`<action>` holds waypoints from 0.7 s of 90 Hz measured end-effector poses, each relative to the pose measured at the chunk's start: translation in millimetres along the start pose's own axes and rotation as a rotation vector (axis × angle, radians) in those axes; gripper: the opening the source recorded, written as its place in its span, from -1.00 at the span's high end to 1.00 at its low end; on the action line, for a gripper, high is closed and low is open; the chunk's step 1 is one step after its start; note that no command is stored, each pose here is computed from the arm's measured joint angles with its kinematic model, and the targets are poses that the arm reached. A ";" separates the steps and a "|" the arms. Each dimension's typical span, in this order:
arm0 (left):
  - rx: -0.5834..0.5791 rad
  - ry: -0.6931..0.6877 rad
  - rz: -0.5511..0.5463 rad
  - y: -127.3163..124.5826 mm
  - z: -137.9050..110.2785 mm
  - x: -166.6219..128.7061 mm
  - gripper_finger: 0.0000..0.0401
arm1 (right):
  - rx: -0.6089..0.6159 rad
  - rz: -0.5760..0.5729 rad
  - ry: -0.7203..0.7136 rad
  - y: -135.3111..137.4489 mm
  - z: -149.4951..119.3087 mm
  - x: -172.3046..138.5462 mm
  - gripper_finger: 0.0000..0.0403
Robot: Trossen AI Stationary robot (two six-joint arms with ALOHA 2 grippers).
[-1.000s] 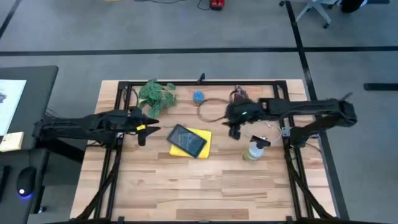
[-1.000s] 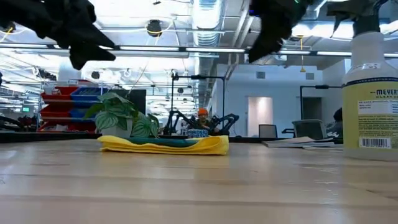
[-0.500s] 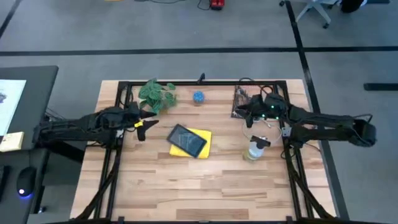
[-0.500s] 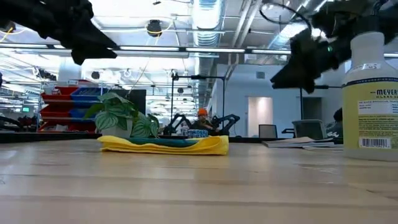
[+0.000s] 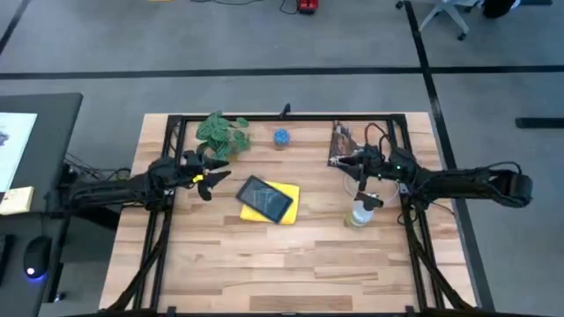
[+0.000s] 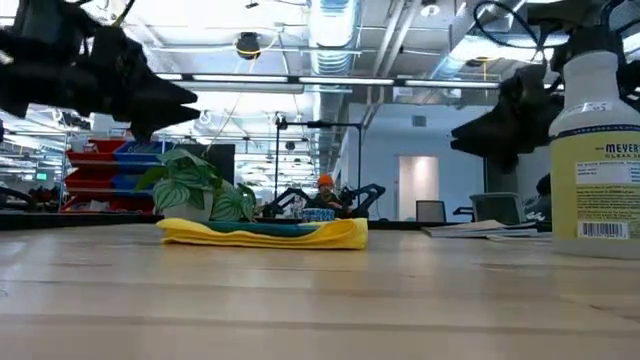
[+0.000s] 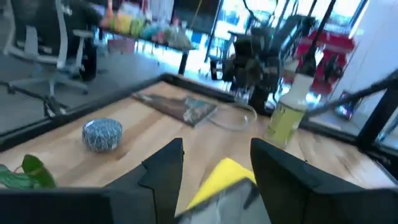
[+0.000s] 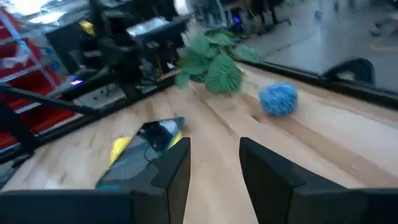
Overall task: Apply microfiber cloth
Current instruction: Return to Home Position
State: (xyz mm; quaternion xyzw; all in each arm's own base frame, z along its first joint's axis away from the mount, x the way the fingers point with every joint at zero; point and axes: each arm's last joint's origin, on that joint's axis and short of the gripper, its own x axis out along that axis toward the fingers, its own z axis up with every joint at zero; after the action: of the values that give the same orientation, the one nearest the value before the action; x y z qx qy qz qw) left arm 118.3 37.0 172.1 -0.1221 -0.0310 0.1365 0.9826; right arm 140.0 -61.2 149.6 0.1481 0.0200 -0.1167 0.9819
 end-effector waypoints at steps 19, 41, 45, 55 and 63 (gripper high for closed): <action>0.121 -0.075 -0.018 -2.3 8.2 -0.4 0.17 | -0.124 0.133 -0.080 19.3 5.5 1.4 0.37; 0.157 -0.088 -0.005 -2.0 8.9 -0.3 0.17 | -0.007 0.198 -0.053 28.6 2.6 1.8 0.37; 0.127 -0.071 -0.003 -1.6 7.2 -0.2 0.17 | 0.029 0.207 -0.042 30.0 1.7 1.9 0.37; 0.056 -0.023 0.008 -0.3 2.5 0.0 0.17 | 0.069 0.213 -0.005 31.5 -1.8 2.1 0.37; 0.044 0.035 0.022 1.1 -3.2 -0.1 0.17 | 0.073 0.207 0.030 31.2 -5.3 2.3 0.37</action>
State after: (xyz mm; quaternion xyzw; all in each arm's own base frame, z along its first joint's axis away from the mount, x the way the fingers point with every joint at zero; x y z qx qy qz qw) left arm 118.2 37.3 168.7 -0.1031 -0.0093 0.1456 0.9839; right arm 149.6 -31.2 153.4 0.1866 0.0149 -0.0131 0.9822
